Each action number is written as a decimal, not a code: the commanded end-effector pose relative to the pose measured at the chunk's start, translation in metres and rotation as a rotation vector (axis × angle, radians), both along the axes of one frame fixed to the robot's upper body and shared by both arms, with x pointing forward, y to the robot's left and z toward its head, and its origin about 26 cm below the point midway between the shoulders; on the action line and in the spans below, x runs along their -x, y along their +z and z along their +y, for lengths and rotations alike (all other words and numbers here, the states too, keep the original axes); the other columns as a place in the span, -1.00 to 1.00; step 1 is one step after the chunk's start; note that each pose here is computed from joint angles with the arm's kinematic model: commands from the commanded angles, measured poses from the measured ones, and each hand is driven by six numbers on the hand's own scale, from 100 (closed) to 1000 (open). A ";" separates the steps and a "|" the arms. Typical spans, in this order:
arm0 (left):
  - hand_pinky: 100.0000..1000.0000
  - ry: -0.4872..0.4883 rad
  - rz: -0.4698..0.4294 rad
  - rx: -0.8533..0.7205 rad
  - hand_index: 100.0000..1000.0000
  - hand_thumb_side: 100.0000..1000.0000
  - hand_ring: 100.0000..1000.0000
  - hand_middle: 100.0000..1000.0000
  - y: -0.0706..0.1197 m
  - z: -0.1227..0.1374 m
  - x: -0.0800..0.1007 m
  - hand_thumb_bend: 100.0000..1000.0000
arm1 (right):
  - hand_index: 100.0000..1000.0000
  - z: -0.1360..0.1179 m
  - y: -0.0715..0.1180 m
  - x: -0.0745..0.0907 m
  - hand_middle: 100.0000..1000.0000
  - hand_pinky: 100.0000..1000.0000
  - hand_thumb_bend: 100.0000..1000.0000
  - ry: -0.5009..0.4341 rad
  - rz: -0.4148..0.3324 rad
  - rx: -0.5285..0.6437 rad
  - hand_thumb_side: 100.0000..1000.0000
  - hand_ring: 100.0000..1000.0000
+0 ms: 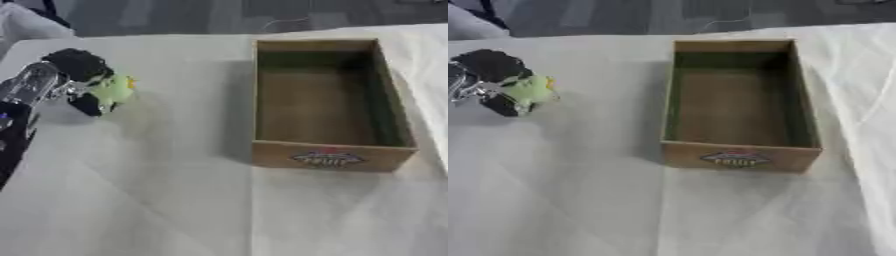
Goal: Pick up objects on the table and place them in the box.
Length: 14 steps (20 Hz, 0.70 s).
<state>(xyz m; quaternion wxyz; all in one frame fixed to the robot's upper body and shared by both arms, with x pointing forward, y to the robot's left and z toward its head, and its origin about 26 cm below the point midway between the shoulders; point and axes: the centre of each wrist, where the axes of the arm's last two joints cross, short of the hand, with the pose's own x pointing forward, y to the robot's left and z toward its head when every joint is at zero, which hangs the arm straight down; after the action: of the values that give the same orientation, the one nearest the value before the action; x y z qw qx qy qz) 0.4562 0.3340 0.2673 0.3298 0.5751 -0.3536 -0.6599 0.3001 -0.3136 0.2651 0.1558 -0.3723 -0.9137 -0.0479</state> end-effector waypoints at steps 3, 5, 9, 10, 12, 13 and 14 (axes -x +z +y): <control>-0.60 0.002 -0.105 0.024 0.14 -0.10 -0.14 -0.24 0.034 0.006 0.010 -1.00 | 0.40 -0.003 0.007 0.004 0.34 0.52 -1.00 -0.007 -0.022 0.016 1.00 0.62; -0.64 -0.006 -0.127 0.031 0.13 -0.10 -0.17 -0.27 0.041 0.005 0.014 -1.00 | 0.40 -0.003 0.007 0.004 0.34 0.52 -1.00 -0.008 -0.020 0.015 1.00 0.62; -0.70 -0.037 -0.173 0.046 0.10 -0.10 -0.22 -0.32 0.055 -0.001 0.022 -1.00 | 0.40 -0.004 0.006 0.004 0.35 0.52 -1.00 -0.009 -0.017 0.013 1.00 0.62; -0.71 -0.047 -0.183 0.047 0.10 -0.11 -0.24 -0.33 0.058 -0.003 0.024 -1.00 | 0.40 -0.004 0.005 0.004 0.35 0.52 -1.00 -0.009 -0.016 0.013 1.00 0.62; -0.72 -0.074 -0.205 0.049 0.10 -0.12 -0.26 -0.34 0.066 -0.010 0.028 -1.00 | 0.40 -0.004 0.005 0.004 0.35 0.52 -1.00 -0.009 -0.014 0.011 1.00 0.61; -0.74 -0.090 -0.216 0.047 0.10 -0.12 -0.27 -0.35 0.069 -0.014 0.030 -1.00 | 0.40 -0.004 0.005 0.004 0.35 0.52 -1.00 -0.008 -0.014 0.011 1.00 0.61; -0.74 -0.107 -0.227 0.046 0.10 -0.12 -0.28 -0.36 0.073 -0.019 0.032 -1.00 | 0.40 -0.004 0.005 0.004 0.35 0.52 -1.00 -0.008 -0.013 0.011 1.00 0.61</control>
<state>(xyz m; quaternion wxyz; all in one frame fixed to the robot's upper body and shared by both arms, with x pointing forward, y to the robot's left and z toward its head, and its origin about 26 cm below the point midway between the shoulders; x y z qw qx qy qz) 0.4339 0.3098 0.3168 0.2817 0.5970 -0.4330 -0.6137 0.2994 -0.3152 0.2610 0.1628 -0.3742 -0.9118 -0.0468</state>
